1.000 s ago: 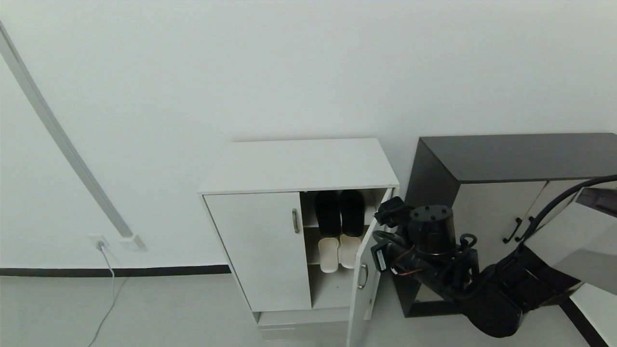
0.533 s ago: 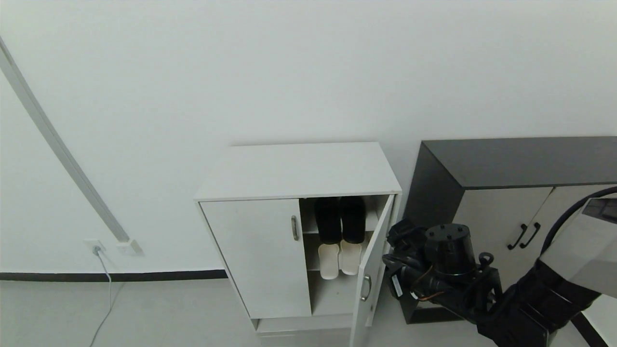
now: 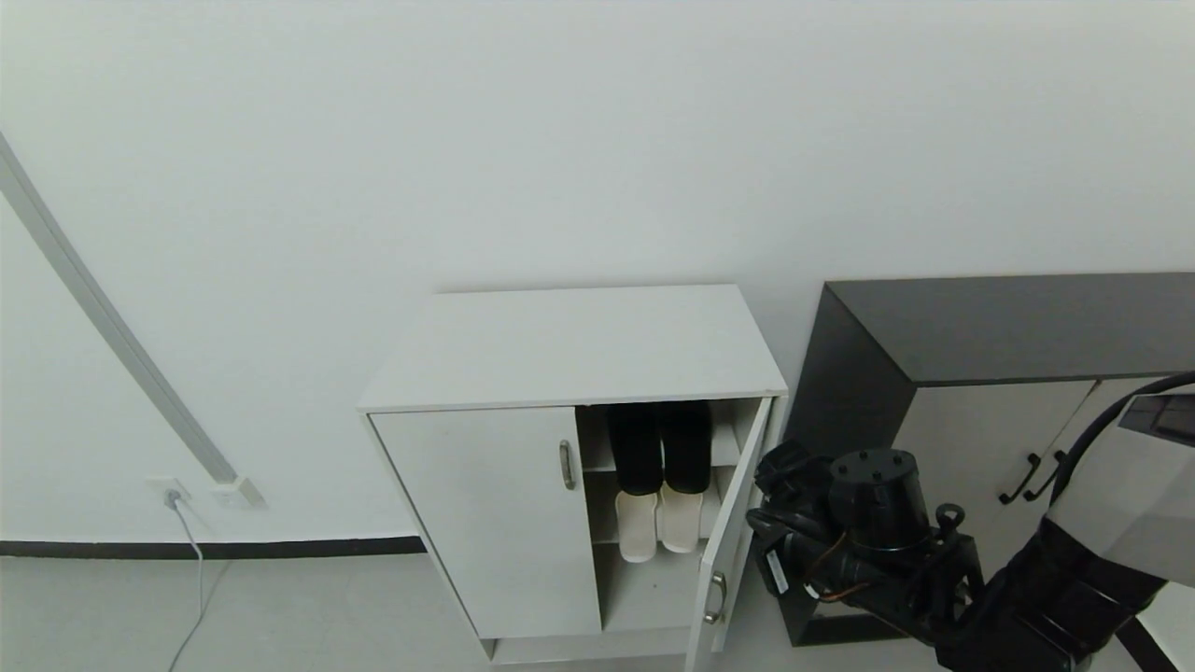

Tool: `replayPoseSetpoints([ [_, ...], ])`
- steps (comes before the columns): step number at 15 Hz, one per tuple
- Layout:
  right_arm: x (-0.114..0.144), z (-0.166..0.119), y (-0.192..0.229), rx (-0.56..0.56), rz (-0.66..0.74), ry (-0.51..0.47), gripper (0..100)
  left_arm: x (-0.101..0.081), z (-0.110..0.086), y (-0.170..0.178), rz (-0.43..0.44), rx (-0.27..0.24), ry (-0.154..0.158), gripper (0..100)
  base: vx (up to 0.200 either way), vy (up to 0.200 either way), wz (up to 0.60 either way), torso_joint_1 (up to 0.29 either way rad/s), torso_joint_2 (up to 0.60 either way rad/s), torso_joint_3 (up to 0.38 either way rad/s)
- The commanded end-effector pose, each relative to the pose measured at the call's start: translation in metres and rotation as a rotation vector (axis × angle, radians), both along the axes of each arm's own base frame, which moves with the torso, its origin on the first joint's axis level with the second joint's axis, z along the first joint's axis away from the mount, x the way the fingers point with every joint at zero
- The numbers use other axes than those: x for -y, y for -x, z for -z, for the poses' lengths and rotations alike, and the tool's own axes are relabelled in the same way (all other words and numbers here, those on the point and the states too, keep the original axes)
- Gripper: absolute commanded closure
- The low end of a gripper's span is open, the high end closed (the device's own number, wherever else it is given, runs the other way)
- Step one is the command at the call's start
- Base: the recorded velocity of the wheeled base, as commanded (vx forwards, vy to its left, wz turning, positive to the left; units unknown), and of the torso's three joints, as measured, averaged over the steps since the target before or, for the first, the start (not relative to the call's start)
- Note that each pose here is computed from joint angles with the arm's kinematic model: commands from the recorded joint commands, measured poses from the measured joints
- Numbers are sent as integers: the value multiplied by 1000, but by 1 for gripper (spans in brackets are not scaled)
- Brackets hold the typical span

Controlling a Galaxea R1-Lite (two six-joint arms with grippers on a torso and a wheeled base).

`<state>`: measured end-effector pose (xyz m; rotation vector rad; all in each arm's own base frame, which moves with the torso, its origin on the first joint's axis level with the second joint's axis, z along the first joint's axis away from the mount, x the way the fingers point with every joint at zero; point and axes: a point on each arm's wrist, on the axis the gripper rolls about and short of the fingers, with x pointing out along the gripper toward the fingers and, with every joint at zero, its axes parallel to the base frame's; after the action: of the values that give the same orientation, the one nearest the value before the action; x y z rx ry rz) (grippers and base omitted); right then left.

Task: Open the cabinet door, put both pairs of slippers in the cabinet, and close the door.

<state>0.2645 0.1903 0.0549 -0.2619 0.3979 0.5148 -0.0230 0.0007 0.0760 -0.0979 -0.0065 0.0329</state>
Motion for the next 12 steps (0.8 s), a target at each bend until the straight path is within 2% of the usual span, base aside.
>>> replayPoseSetpoints([
  [1,-5,4,-5,0,-3,0,100,0,0,0,-1,-2,0,100,0,0,0,0,0,0],
  [12,-40,15,-69,92,17,-72,100,0,0,0,-2,-2,3,100,0,0,0,0,0,0],
])
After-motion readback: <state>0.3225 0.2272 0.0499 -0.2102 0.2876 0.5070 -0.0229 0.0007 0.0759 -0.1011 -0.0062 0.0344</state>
